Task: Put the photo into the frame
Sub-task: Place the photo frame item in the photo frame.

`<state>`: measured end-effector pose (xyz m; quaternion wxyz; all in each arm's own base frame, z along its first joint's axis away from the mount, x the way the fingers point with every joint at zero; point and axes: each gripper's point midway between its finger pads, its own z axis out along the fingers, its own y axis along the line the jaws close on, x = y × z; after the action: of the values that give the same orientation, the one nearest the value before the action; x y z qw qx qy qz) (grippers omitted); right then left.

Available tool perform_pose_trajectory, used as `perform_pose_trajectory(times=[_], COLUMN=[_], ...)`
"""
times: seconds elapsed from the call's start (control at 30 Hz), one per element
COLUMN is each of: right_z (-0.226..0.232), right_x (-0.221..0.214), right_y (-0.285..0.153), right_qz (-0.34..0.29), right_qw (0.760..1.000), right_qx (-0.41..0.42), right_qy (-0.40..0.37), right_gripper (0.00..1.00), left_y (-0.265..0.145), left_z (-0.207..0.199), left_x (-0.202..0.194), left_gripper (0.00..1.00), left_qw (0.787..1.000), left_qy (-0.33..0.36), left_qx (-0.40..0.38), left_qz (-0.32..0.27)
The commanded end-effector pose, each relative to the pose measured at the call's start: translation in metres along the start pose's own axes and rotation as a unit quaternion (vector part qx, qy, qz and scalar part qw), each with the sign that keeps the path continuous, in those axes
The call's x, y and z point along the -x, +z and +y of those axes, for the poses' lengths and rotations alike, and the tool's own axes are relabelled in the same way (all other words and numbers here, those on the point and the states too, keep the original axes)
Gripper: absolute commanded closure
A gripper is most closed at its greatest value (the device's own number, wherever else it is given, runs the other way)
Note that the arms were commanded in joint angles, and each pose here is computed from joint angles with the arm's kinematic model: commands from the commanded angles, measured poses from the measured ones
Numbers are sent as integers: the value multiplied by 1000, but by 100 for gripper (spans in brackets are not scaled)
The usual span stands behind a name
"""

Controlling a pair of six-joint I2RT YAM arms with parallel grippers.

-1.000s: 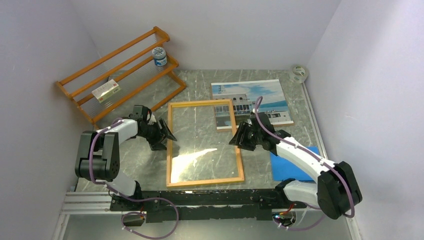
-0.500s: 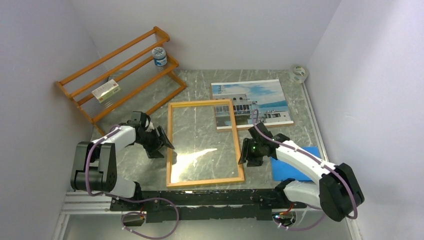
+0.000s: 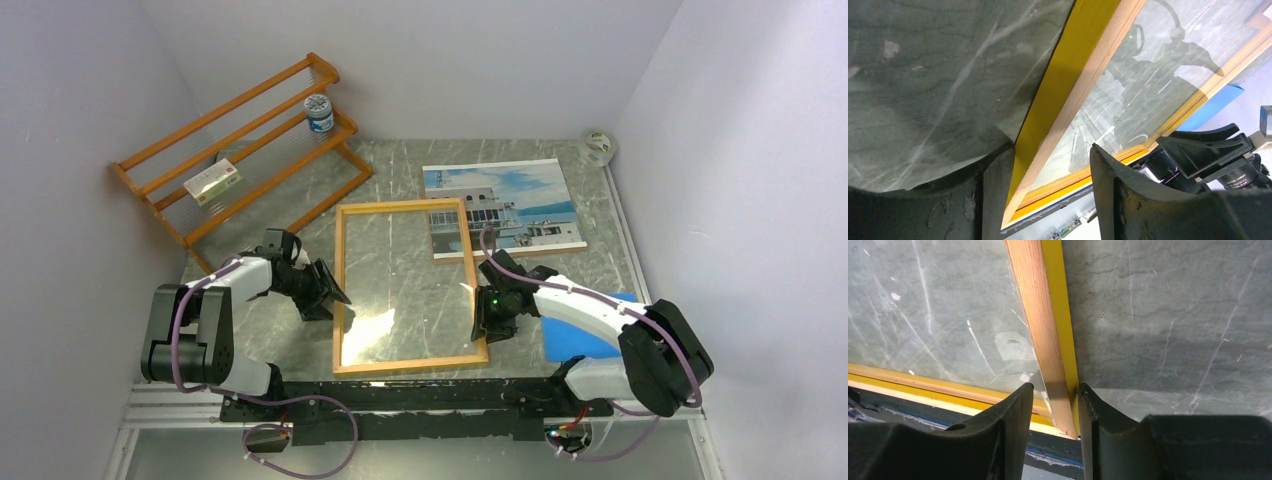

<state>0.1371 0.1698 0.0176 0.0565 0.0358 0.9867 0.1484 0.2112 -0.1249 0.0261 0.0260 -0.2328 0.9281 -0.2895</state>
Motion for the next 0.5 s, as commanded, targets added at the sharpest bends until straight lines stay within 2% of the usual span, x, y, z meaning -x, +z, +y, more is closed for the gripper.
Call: perform_pose_trajectory(times=[0.0,0.17,0.27,0.37,0.47], right_z=[-10,-12,-3,8,14], right_x=[5,17,31,50,74], right_y=[4,2,-8,-21,-33], right_qz=[-18,-43,-74,-113,-157], right_qw=[999,998,997,993,987], right_qx=[-33,-48,-35,-24,-32], right_qy=[2,0,-4,-2,5], right_gripper=[59,58,50,40,34], left_y=[1,1,-1,-4,-7], left_z=[3,4,5,5,3], left_x=[2,7,10,15,22], left_gripper=[37,36,33,28,22], left_qw=[1000,1000,999,999,998], left_qy=[4,8,9,13,19], left_qx=[6,13,21,29,32], left_qz=[-9,-18,-27,-40,-54])
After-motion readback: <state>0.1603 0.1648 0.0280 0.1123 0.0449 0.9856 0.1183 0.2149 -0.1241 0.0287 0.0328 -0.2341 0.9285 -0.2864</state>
